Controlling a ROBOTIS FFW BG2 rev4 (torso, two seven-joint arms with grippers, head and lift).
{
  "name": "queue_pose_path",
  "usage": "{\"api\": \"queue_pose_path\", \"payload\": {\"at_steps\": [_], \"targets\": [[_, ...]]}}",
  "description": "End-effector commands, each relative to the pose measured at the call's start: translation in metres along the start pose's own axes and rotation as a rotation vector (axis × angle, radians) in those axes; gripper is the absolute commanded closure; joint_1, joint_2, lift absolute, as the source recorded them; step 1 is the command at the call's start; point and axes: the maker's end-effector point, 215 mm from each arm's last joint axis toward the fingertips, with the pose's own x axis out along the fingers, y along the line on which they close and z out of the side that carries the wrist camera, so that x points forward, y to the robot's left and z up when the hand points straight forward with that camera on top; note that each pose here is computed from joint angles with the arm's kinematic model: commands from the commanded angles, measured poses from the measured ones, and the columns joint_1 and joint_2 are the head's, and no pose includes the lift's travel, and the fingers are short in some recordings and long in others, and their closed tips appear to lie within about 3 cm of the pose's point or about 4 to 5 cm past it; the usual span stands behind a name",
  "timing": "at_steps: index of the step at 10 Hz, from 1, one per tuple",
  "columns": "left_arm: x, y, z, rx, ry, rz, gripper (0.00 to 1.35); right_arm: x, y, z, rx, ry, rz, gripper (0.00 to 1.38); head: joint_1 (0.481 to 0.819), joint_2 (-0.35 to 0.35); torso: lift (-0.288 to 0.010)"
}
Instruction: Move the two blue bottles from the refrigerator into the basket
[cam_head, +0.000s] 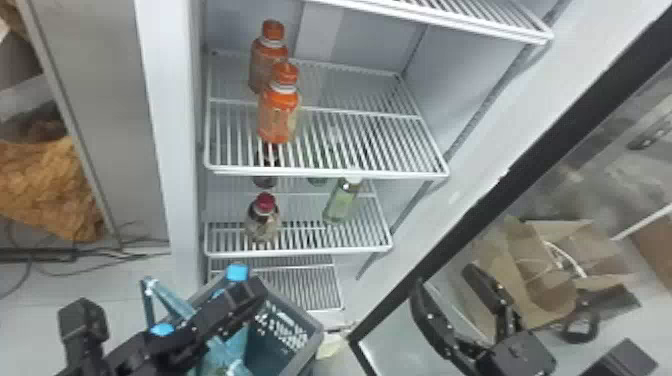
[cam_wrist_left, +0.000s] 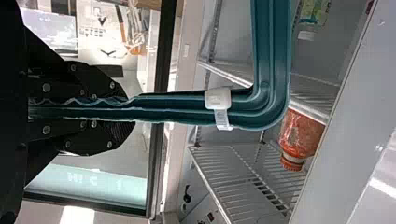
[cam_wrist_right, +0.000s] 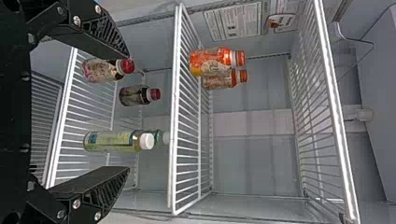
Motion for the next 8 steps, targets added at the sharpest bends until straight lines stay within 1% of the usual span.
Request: {"api": "queue_pose_path", "payload": {"at_steps": [1,8], "targets": [[-0.0004,0.0006,-0.0003,0.001,0.002,0.003,1.20,0.0016,0.0012,-0.0019,0.009,-0.001,0.004,0.21,0.695,-0.350,0.000],[-0.0006,-0.0008,0.0028,0.008,0.001,0.003,1.20,0.0035,0.0005,0.0010,0.015,-0.015,0.003,0.21,0.695,-0.350,0.000]]}}
